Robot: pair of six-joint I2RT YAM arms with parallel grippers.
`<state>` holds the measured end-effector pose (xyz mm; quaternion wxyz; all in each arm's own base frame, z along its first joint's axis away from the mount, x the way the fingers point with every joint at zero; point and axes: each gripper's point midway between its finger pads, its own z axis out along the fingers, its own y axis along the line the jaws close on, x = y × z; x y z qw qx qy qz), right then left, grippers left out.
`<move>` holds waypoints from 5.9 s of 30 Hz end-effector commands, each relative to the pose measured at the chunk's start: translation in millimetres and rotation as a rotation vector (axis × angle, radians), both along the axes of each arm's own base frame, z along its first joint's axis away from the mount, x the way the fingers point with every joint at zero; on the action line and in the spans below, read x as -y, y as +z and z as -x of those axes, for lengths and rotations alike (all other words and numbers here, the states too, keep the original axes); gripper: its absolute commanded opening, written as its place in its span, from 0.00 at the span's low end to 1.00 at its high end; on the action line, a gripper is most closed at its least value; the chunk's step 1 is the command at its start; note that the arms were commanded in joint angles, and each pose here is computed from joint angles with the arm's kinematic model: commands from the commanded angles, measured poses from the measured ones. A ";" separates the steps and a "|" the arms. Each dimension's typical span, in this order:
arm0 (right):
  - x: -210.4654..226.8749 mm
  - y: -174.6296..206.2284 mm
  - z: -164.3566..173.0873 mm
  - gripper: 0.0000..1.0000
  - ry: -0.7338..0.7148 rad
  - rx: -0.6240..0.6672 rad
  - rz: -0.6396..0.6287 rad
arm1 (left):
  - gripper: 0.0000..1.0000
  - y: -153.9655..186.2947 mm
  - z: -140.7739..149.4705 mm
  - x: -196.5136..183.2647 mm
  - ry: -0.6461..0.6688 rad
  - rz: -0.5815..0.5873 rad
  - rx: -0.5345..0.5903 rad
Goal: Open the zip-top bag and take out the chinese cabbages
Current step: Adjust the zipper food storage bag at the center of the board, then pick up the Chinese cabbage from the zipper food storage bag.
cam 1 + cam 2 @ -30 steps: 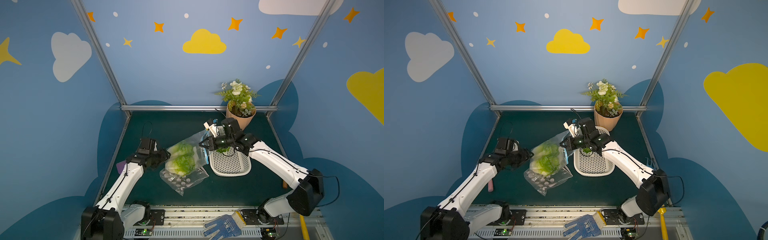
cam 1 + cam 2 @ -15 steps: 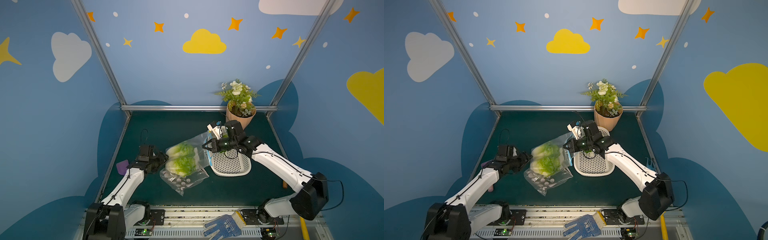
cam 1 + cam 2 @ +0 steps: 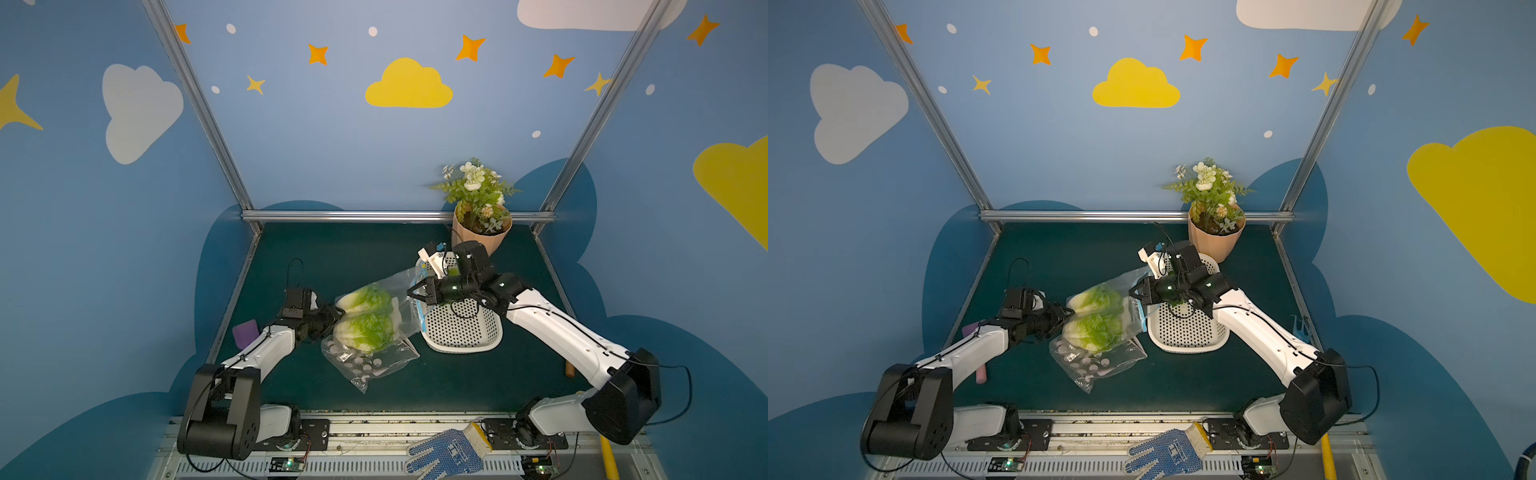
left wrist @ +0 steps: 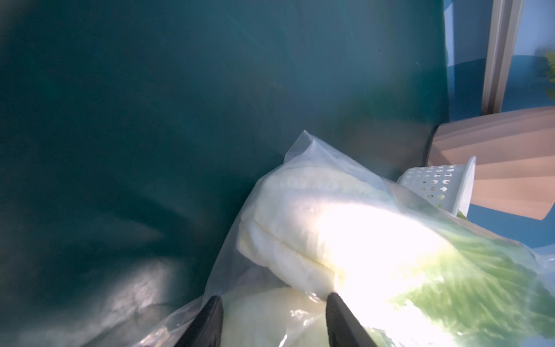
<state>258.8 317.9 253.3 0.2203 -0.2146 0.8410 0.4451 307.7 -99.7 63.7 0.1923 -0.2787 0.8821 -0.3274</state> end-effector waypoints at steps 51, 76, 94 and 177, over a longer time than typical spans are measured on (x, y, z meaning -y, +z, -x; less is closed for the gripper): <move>-3.8 -117.3 -32.6 0.00 -0.083 -0.172 0.191 | 0.05 237.1 -23.8 -15.3 0.043 -0.070 0.533; -12.4 -139.0 -41.4 0.00 -0.093 -0.204 0.239 | 0.05 235.7 -5.4 15.1 -0.103 0.064 0.493; -2.1 -119.3 -39.6 0.00 -0.131 -0.146 0.261 | 0.05 278.8 2.8 16.6 -0.131 0.009 0.617; -68.8 -87.6 -34.0 0.12 -0.027 -0.181 -0.144 | 0.05 23.2 -90.6 -70.6 0.091 -0.162 0.033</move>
